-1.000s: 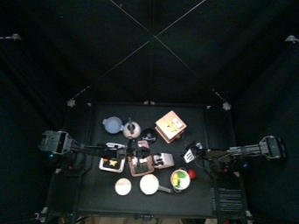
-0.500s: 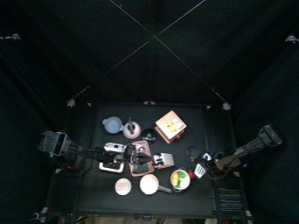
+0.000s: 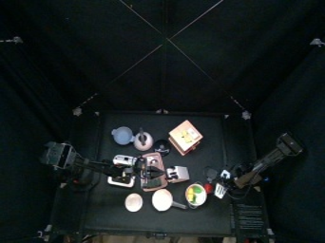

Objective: Grab apple

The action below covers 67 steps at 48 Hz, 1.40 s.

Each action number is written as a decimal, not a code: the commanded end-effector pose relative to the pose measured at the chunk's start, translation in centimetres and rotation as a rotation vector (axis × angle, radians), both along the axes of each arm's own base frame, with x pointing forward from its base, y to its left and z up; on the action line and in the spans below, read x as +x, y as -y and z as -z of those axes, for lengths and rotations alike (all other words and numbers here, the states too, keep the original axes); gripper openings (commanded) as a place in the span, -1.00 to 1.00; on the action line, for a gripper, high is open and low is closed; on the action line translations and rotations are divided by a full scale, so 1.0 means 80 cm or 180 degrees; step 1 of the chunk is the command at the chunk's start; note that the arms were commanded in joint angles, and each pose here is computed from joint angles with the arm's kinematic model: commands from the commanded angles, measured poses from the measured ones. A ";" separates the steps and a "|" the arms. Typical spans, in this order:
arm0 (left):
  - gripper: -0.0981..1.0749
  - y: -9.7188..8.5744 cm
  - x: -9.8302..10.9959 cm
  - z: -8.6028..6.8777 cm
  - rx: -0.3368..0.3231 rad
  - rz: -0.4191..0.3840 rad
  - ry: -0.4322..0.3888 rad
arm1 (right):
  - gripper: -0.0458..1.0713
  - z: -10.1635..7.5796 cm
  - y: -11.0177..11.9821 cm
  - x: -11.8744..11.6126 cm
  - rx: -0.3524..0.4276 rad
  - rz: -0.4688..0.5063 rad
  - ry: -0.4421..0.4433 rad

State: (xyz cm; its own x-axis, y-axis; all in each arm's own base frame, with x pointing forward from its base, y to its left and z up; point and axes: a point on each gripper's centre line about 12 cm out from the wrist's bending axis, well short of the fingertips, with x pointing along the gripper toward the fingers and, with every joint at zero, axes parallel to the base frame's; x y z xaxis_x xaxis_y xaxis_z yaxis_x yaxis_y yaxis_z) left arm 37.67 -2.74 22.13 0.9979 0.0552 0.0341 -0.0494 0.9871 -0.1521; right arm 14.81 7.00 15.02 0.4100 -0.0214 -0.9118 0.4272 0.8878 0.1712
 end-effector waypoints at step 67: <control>0.10 -0.002 -0.017 -0.017 -0.0003 0.0004 0.0121 | 0.59 0.045 -0.010 0.012 -0.0124 -0.0356 -0.0044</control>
